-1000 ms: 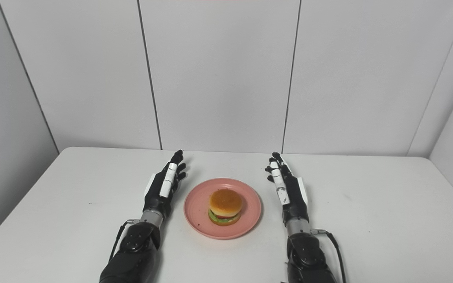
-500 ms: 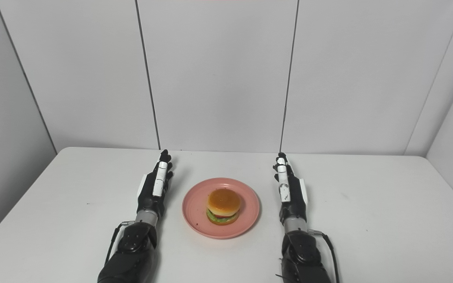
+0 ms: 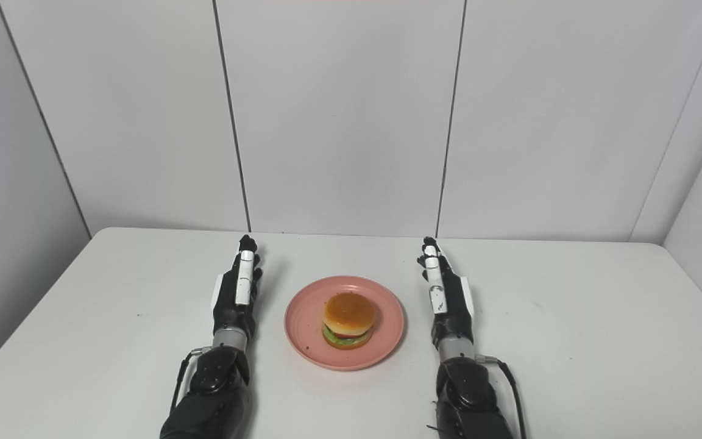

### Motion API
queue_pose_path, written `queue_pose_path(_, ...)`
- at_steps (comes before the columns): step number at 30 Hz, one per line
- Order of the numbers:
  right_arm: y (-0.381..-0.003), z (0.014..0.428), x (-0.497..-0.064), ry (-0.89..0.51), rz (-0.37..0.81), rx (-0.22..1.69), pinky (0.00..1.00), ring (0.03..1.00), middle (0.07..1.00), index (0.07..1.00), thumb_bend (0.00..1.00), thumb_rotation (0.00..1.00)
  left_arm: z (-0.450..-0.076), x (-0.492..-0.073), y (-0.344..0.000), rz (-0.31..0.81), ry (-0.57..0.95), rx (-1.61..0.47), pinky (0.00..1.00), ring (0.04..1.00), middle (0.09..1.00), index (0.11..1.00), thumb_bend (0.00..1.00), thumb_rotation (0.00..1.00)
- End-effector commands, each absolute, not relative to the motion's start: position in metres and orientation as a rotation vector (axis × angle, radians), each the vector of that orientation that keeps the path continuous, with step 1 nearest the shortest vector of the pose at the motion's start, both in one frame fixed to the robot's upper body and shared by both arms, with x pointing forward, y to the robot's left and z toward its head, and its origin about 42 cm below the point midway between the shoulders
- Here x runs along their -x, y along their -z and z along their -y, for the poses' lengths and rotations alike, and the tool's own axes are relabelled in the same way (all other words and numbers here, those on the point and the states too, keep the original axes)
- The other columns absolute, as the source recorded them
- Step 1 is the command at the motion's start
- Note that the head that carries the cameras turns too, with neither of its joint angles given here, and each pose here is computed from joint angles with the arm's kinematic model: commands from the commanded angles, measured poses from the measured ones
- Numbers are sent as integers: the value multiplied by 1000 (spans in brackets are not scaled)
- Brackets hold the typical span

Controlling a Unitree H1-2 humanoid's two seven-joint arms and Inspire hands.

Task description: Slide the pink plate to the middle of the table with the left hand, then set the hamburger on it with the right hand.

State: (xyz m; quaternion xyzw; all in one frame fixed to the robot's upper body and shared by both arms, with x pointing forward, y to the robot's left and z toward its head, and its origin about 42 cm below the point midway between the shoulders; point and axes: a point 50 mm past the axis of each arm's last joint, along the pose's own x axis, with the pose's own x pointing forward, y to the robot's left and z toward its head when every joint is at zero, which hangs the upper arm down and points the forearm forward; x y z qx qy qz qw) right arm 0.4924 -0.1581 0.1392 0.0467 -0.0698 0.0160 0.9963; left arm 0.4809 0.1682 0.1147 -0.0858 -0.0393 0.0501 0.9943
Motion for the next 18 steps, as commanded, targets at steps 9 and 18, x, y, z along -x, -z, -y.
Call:
queue_pose_path(9,-138,159,-493,-41,154,-101,933,905,921,910,796,1000,-168,-472,-100,41,-102,175,1000,1000,1000,999,911,933)
queue_pose_path(18,-136,160,-493,-36,141,-100,937,911,928,911,799,1000,-172,-471,-99,36,-97,162,1000,1000,1000,1000,916,929)
